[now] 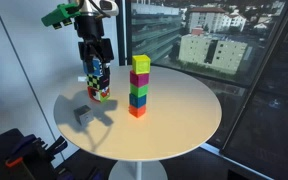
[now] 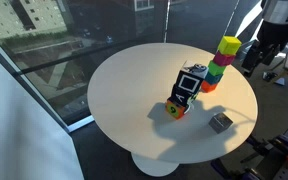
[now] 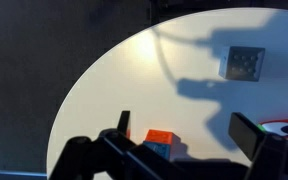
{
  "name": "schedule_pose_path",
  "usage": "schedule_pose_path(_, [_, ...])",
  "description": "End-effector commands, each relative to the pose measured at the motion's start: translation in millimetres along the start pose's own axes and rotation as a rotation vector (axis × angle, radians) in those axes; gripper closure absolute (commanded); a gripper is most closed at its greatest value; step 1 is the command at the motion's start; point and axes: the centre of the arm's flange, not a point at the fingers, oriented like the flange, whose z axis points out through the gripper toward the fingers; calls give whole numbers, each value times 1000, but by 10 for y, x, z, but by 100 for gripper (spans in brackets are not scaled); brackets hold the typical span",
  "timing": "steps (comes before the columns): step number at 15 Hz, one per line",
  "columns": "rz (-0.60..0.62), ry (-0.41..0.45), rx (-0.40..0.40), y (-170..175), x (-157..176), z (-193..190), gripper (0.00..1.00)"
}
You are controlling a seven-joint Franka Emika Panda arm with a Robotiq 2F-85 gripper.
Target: Put the grey block on top of the yellow block
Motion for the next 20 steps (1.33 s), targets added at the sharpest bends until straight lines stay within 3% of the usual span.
schedule_pose_path(1, [0, 1, 0, 1, 1, -3, 0])
schedule_pose_path(7, [0, 1, 0, 1, 2, -5, 0])
schedule_pose_path(20, [-85, 5, 117, -141, -137, 267, 0])
